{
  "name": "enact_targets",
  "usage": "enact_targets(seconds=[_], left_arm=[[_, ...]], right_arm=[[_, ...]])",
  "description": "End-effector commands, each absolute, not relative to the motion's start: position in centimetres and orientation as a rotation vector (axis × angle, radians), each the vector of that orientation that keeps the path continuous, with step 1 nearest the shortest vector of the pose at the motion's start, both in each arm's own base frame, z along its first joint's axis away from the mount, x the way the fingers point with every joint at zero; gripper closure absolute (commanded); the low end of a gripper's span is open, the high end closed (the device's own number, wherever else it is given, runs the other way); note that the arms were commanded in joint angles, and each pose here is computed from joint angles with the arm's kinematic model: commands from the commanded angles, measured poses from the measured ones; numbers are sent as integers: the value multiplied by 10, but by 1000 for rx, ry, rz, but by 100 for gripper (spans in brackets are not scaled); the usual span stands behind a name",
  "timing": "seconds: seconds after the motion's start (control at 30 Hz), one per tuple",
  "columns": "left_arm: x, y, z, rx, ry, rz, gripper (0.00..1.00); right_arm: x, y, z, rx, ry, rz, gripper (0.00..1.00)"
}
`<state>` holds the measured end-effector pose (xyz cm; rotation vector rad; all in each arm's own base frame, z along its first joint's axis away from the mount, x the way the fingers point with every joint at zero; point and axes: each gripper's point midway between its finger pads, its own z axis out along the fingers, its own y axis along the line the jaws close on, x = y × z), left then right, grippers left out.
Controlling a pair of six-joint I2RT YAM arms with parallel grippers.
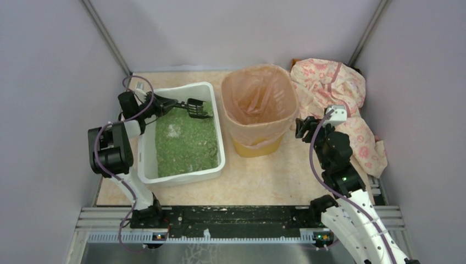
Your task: Clean the litter box
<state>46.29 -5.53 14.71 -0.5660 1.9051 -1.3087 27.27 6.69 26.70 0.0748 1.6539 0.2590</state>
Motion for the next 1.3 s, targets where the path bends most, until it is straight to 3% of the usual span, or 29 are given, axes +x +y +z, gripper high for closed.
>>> enact_targets(seconds=[0.0, 0.9, 1.13, 1.27], left_arm=[[445, -63, 175, -539, 1882, -1430, 100], [418, -22, 201, -593, 1770, -1481, 100], [402, 25, 203, -719, 1670, -1469, 100], [390, 8, 196, -724, 1657, -1526, 100]], right_arm=[[273, 65, 284, 94, 1596, 268, 43], [274, 66, 281, 93, 1600, 273, 44], [273, 64, 283, 92, 1601, 265, 44], [274, 66, 282, 90, 1599, 272, 44]])
